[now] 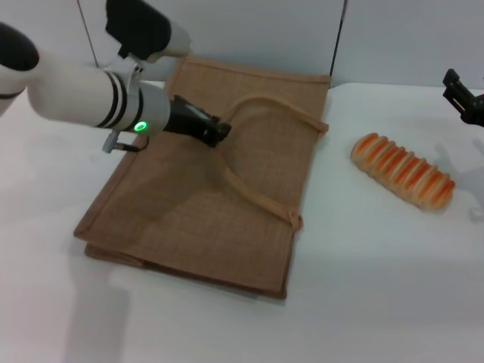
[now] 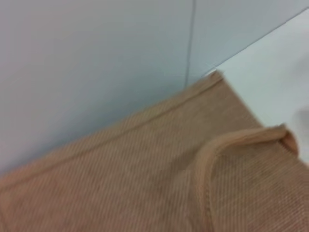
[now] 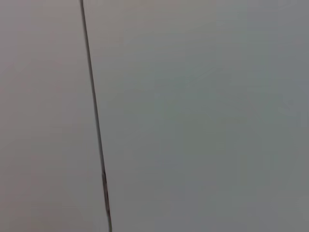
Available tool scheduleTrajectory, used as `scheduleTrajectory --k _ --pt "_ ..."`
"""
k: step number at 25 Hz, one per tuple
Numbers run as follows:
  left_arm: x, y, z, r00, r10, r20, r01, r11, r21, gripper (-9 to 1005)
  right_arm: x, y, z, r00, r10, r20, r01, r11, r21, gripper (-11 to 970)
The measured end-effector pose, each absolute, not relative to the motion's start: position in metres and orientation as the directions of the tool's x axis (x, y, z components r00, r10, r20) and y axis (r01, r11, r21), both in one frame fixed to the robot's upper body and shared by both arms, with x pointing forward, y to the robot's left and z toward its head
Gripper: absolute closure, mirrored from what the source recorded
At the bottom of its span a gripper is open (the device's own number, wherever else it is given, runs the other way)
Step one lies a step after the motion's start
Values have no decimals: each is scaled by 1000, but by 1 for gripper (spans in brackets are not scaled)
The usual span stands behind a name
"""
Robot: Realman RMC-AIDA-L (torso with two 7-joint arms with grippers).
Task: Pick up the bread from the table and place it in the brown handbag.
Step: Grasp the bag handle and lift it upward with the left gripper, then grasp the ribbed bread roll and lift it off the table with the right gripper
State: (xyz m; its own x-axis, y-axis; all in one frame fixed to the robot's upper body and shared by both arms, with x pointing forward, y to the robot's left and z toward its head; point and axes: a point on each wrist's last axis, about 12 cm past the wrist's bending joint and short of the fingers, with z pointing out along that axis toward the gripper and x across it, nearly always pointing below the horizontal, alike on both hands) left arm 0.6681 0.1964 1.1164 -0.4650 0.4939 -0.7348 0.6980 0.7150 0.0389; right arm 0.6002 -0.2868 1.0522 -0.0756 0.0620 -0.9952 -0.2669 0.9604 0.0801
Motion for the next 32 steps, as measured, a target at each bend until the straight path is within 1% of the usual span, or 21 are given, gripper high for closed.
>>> scheduleTrajectory --k 7,8,9,16,18,23,24,27,32 --pt "665 177 1144 -406 522 -750 752 657 50 836 599 -284 1048 -103 31 -994 -289 956 60 183" --pt "662 176 1153 -389 530 -754 761 646 61 846 599 -283 1047 -112 23 -993 -291 955 55 183" --pt "662 176 1153 -389 530 -754 761 646 61 855 599 -283 1046 -119 16 -993 -294 954 50 183" --pt "650 181 1196 -336 581 -741 761 631 150 874 598 -277 1043 -143 -37 -989 -343 939 14 182" --pt "647 183 1211 -315 585 -748 763 624 168 874 599 -276 1041 -153 -53 -987 -353 936 4 182" --pt "644 190 1236 -279 592 -756 765 613 197 874 599 -269 1041 -156 -92 -983 -399 917 -22 182" --pt "642 193 1245 -266 597 -757 765 608 212 874 599 -267 1041 -158 -97 -983 -409 912 -24 182" --pt "641 194 1253 -252 603 -757 765 603 226 873 598 -264 1039 -174 -104 -979 -438 899 -18 182" --pt "633 196 1279 -214 608 -765 763 593 258 873 599 -260 1037 -204 -135 -970 -473 881 -23 182"
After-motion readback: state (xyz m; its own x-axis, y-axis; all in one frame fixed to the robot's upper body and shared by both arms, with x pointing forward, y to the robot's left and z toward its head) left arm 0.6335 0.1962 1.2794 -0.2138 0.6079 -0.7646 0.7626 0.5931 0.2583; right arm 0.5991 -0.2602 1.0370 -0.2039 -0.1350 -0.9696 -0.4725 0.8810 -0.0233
